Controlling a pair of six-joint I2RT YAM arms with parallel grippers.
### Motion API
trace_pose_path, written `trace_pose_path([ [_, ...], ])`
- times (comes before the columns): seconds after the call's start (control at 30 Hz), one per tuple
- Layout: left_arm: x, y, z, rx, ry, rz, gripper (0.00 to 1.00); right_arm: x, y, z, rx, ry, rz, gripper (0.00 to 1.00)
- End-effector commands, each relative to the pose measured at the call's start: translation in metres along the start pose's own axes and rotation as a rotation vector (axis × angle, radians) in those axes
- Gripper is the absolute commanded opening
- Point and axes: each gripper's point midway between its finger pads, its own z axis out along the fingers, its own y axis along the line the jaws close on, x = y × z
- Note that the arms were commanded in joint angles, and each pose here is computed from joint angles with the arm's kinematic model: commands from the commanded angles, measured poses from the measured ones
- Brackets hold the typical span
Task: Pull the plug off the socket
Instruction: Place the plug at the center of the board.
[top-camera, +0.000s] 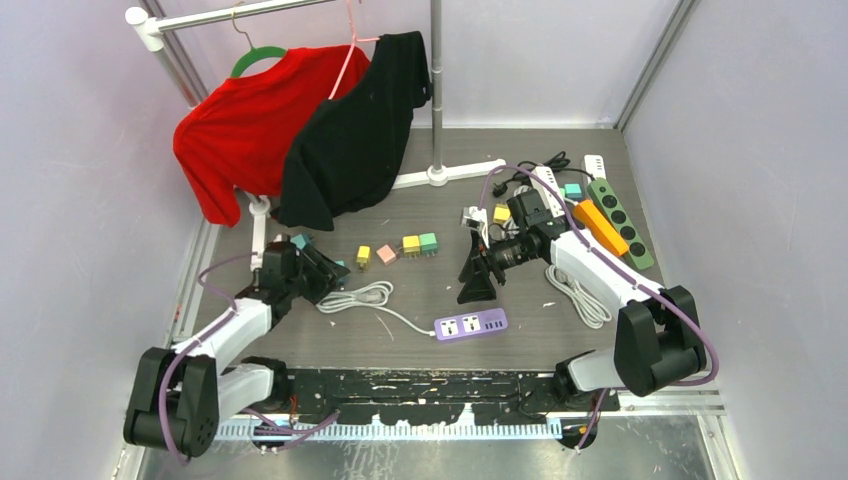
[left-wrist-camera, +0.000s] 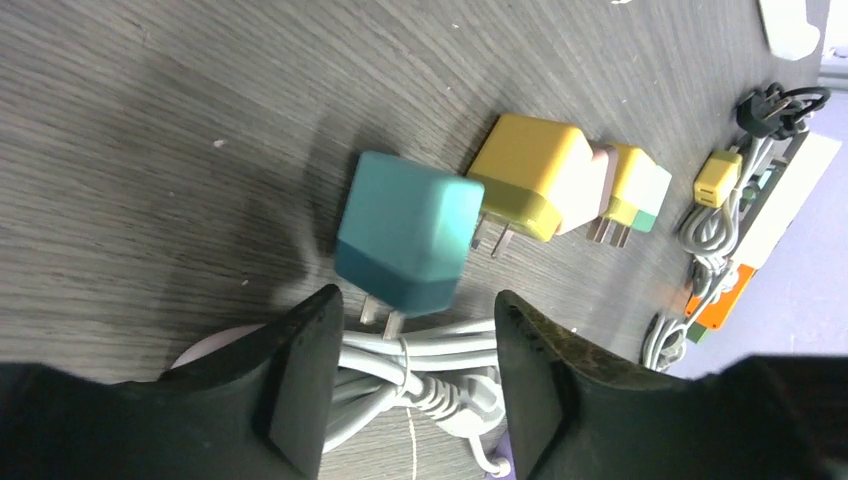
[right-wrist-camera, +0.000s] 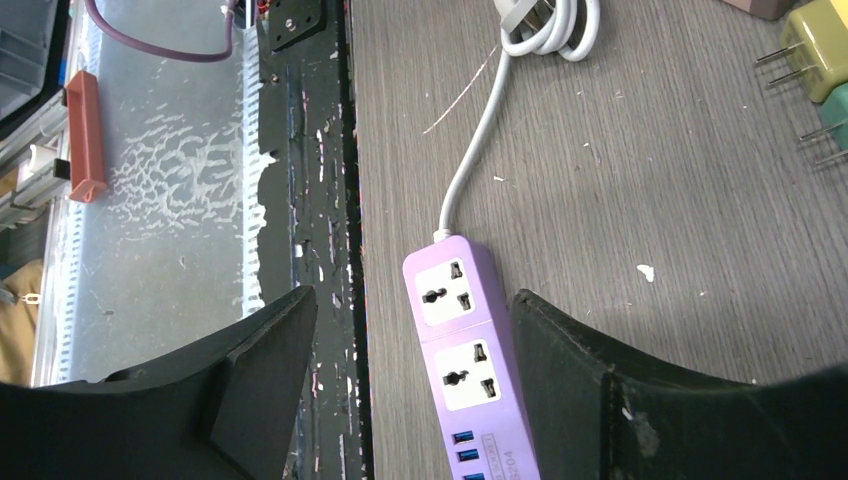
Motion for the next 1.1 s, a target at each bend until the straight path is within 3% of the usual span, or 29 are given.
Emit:
trace_pose_path([
  [0.0,-0.023,-0.016,-0.01,0.038,-0.1,0.004,0.6,-0.008,0.001,-0.001,0.0,-0.019,-0.056,0.76],
  [0.07,-0.026,-0.017,-0.016,0.034,-0.122,0.006,0.66,-0.008,0.001,-0.001,0.002,-0.02,-0.057,0.76],
  [0.4,-0.027,-0.024,-0.065,0.027,-0.166,0.008,0.68,-0.007,0.001,-0.004,0.015,-0.007,-0.091,0.76],
  [0.57,-0.017,-0.039,-0.093,0.108,-0.142,0.047,0.71,-0.006,0.001,-0.005,0.02,0.001,-0.11,0.76],
  [0.7,-0.015,-0.021,-0.109,0.012,-0.171,0.021,0.71,-0.005,0.0,-0.005,0.022,0.005,-0.113,0.76],
  [0.9,-0.001,-0.01,-0.116,-0.059,-0.153,-0.038,0.73,-0.003,-0.003,-0.005,0.034,0.016,-0.111,0.76],
  [1.07,0.008,-0.015,-0.109,-0.061,-0.155,0.02,0.74,0.0,-0.007,-0.005,0.044,0.022,-0.114,0.76],
])
